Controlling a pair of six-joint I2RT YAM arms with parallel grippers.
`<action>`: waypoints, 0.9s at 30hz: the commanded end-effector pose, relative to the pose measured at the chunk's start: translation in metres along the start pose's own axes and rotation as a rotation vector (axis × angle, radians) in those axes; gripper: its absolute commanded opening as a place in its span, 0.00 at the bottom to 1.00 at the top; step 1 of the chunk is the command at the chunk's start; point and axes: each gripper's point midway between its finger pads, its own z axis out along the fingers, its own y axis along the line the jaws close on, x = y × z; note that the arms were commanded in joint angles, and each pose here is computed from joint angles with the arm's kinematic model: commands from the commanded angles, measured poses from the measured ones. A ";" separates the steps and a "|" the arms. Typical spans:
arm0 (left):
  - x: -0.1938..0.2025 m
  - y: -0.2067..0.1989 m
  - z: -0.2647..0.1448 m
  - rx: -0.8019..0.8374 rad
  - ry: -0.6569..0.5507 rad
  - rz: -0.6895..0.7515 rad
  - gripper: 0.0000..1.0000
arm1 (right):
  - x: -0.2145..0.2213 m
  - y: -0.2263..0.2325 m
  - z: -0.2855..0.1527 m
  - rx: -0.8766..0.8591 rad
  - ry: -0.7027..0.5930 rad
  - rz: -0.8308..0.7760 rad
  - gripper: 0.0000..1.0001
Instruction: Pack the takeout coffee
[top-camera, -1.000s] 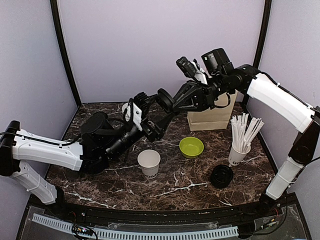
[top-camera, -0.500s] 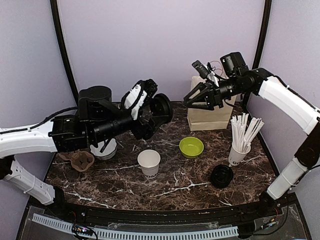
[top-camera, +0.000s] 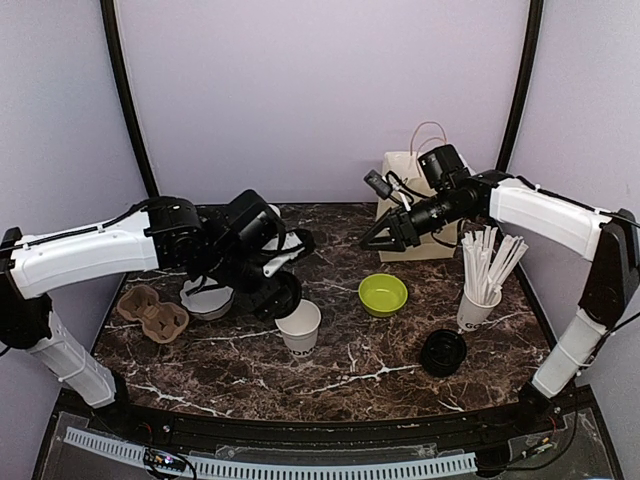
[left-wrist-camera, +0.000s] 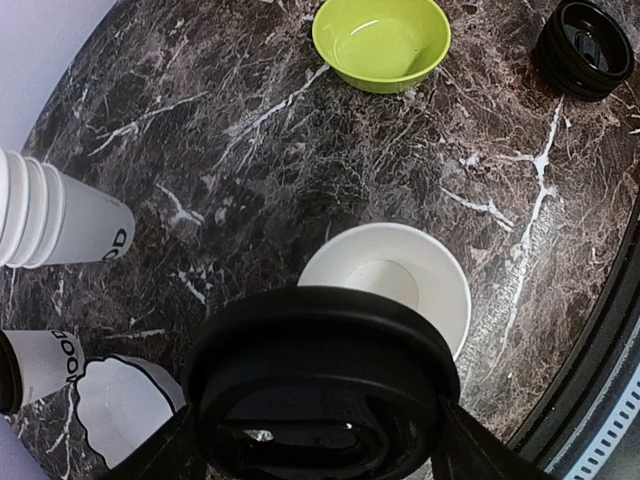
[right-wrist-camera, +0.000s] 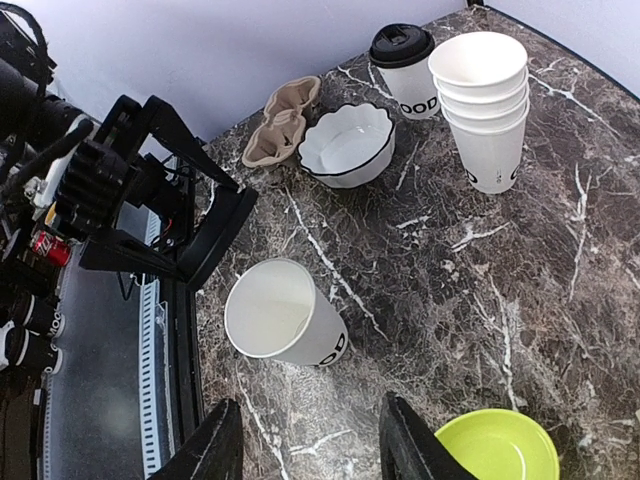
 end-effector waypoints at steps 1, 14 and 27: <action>0.006 -0.002 -0.010 0.075 0.065 -0.063 0.78 | 0.006 -0.001 0.014 -0.005 0.003 0.016 0.47; -0.010 -0.003 0.027 0.140 0.157 -0.074 0.79 | 0.020 0.000 0.033 -0.005 0.069 0.002 0.46; -0.002 -0.005 0.043 0.165 0.227 -0.084 0.78 | 0.024 -0.010 0.033 0.049 0.080 -0.009 0.45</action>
